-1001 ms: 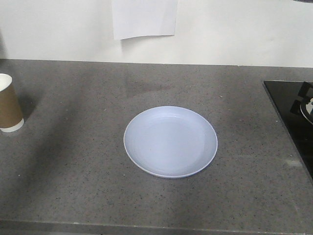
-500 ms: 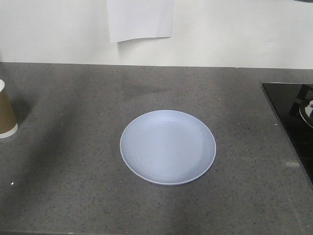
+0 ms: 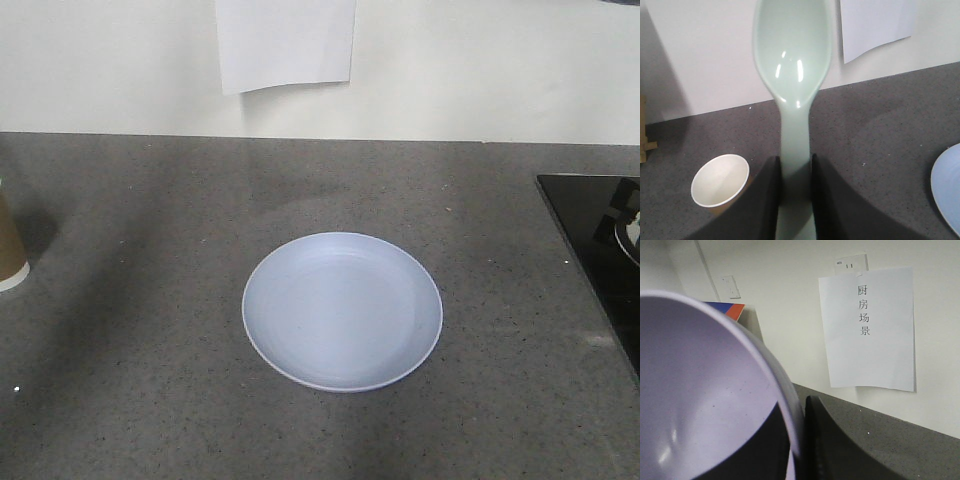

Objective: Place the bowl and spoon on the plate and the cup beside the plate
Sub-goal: 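Drive closer so the plate sits centred before the robot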

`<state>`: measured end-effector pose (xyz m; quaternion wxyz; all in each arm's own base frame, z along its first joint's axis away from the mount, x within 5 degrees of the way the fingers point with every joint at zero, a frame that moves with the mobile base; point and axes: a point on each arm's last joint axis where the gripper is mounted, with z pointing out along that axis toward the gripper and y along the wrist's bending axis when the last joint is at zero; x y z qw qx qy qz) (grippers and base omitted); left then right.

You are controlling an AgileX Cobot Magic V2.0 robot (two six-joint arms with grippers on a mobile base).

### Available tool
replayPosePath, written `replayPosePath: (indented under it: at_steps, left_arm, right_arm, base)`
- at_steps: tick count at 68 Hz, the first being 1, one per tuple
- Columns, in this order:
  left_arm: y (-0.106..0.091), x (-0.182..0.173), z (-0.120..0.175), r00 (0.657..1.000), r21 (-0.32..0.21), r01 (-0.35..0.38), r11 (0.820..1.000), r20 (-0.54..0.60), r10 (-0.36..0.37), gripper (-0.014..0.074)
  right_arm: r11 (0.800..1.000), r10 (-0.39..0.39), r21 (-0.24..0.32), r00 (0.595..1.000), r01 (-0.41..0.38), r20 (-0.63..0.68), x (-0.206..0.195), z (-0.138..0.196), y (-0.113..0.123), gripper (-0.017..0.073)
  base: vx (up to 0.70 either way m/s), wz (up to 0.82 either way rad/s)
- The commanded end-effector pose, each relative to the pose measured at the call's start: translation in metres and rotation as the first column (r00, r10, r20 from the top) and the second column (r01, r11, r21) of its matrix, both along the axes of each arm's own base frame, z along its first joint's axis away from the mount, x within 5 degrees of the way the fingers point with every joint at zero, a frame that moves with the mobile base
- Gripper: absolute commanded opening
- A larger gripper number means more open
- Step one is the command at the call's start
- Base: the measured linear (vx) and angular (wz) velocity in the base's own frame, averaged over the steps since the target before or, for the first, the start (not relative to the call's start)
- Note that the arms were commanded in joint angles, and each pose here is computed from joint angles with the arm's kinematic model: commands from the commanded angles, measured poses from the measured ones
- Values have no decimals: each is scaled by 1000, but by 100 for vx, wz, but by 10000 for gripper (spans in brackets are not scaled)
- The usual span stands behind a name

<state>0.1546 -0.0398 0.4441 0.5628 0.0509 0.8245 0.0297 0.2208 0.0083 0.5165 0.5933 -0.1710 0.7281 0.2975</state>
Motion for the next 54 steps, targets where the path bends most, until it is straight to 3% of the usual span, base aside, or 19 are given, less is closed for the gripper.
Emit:
replayPosePath:
  at_steps: [1, 54]
  left_arm:
    - [1, -2, 13, 996, -6, 17, 1000, 88, -17, -6]
    - [1, -2, 13, 996, -6, 17, 1000, 88, -17, -6]
  right_arm:
    - [999, -7, 44, 996, 4, 87, -11, 18, 4, -5]
    - [999, -7, 44, 996, 4, 87, -11, 18, 4, -5]
  base:
    - [3, -1]
    - [3, 0]
